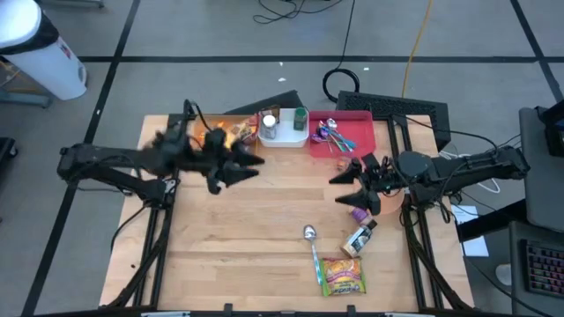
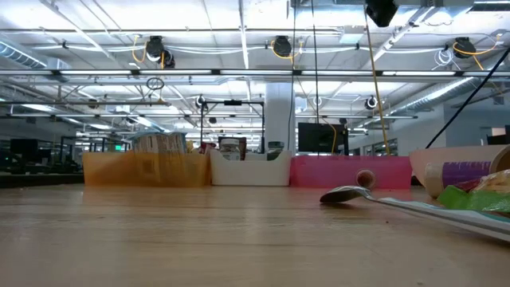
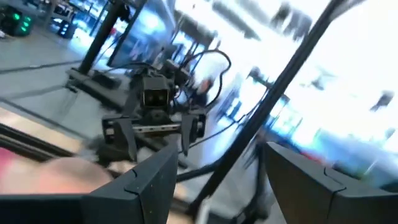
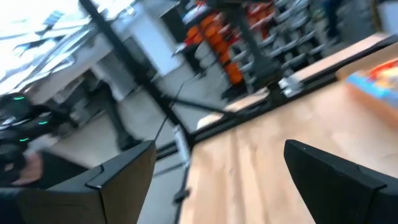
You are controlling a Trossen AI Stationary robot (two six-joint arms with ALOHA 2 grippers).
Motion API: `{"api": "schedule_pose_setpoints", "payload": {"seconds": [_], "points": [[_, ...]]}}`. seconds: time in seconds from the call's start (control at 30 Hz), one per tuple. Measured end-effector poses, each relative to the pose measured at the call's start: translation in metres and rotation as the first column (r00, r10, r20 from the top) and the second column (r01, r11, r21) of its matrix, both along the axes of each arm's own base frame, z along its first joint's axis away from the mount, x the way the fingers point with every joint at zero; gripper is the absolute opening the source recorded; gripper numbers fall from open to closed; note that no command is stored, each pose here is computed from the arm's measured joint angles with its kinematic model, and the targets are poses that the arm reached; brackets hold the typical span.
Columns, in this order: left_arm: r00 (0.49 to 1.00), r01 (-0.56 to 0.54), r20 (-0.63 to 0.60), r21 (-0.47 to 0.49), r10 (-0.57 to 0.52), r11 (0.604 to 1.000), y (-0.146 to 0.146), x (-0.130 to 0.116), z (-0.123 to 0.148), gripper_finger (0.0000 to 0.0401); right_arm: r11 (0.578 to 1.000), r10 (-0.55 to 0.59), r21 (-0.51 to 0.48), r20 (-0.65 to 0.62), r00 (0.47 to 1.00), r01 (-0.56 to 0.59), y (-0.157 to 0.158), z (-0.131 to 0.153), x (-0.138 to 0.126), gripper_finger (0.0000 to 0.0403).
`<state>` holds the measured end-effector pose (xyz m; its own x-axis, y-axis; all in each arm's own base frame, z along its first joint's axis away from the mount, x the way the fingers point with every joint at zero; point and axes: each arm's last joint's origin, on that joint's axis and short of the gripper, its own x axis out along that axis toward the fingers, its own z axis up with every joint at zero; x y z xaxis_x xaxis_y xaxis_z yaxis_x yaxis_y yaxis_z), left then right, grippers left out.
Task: Pick & Place Food Item
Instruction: Put the gold seasoning bottle into the white bin
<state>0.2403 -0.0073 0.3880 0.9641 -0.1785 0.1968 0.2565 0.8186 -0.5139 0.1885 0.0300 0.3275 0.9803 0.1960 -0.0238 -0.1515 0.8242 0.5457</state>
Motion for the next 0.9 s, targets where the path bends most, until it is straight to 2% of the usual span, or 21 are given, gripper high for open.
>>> {"api": "schedule_pose_setpoints", "payload": {"seconds": [0.1,0.17,0.3,0.4,0.5,0.7,0.9], "points": [[0.996,0.004,0.090,-0.134,0.008,0.991,-0.015,0.013,-0.029,0.0246,0.999,0.051,-0.001,-0.036,0.998,-0.052,0.008,-0.003,-0.002,0.0348],[0.995,-0.026,0.091,-0.197,0.045,0.980,-0.026,0.021,-0.048,0.0246,0.996,0.082,-0.022,-0.062,0.995,-0.083,0.014,-0.006,-0.003,0.0348],[0.988,-0.111,0.071,-0.263,0.134,0.958,-0.048,0.047,-0.072,0.0246,0.987,0.136,-0.066,-0.140,0.981,-0.147,0.025,-0.016,-0.002,0.0348],[0.992,-0.106,0.029,-0.307,0.121,0.946,-0.062,0.072,-0.087,0.0246,0.976,0.176,-0.086,-0.217,0.960,-0.198,0.035,-0.026,0.000,0.0348],[0.997,-0.074,-0.011,-0.323,0.075,0.943,-0.070,0.097,-0.098,0.0246,0.961,0.214,-0.109,-0.284,0.935,-0.253,0.045,-0.035,0.000,0.0348],[0.998,-0.010,-0.066,-0.318,-0.011,0.948,-0.081,0.131,-0.104,0.0246,0.924,0.269,-0.162,-0.370,0.889,-0.347,0.060,-0.048,-0.001,0.0348],[0.970,-0.014,-0.235,-0.295,-0.058,0.955,-0.082,0.146,-0.104,0.0246,0.806,0.356,-0.262,-0.502,0.788,-0.531,0.076,-0.063,-0.018,0.0348]]}}
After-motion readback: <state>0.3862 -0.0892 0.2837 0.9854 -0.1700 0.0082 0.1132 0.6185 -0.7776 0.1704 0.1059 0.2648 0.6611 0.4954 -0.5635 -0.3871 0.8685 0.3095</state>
